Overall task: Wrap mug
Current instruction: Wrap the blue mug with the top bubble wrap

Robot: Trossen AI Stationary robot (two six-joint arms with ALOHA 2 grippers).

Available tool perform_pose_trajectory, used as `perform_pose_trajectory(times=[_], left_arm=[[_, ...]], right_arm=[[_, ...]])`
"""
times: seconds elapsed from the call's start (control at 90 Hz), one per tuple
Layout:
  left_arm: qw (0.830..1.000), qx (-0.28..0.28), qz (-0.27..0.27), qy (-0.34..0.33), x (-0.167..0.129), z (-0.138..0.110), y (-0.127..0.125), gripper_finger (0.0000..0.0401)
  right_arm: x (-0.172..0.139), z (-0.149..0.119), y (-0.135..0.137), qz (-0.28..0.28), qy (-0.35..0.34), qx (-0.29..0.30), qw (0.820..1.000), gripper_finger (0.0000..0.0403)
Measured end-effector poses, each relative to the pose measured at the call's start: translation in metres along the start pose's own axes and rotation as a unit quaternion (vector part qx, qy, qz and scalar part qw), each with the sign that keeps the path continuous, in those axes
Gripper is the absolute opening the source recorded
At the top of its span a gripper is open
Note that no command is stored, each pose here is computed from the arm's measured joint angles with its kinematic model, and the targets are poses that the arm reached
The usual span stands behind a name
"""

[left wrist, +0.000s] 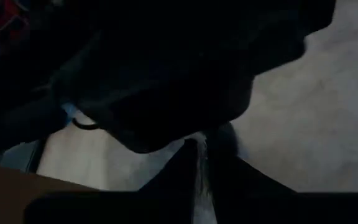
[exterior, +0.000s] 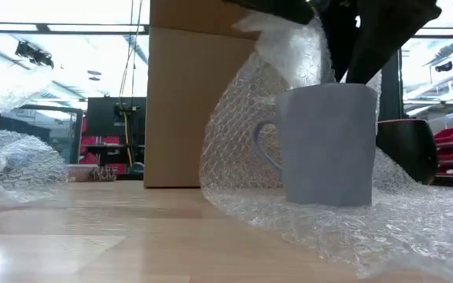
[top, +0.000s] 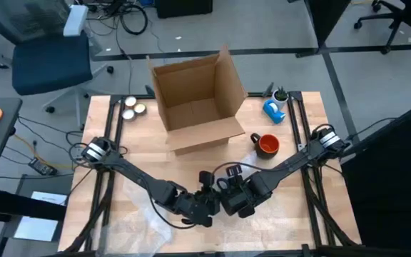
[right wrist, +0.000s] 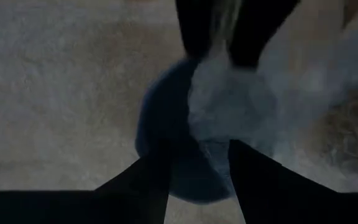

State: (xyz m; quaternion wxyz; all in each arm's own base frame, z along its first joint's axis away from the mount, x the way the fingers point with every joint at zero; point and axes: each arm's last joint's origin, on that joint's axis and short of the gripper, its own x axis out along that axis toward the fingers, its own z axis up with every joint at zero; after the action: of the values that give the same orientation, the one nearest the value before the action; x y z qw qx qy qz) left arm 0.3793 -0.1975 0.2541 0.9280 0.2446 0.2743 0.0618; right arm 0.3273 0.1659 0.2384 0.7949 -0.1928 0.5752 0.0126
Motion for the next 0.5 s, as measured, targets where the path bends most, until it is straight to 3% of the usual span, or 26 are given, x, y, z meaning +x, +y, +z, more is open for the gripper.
perform_pose_trajectory(times=[0.5], left_arm=[[0.999, 0.041, 0.010, 0.027, -0.042, 0.031, 0.001, 0.0015]], right_arm=[[0.003, -0.001, -0.001, -0.002, 0.009, -0.003, 1.000, 0.0126]])
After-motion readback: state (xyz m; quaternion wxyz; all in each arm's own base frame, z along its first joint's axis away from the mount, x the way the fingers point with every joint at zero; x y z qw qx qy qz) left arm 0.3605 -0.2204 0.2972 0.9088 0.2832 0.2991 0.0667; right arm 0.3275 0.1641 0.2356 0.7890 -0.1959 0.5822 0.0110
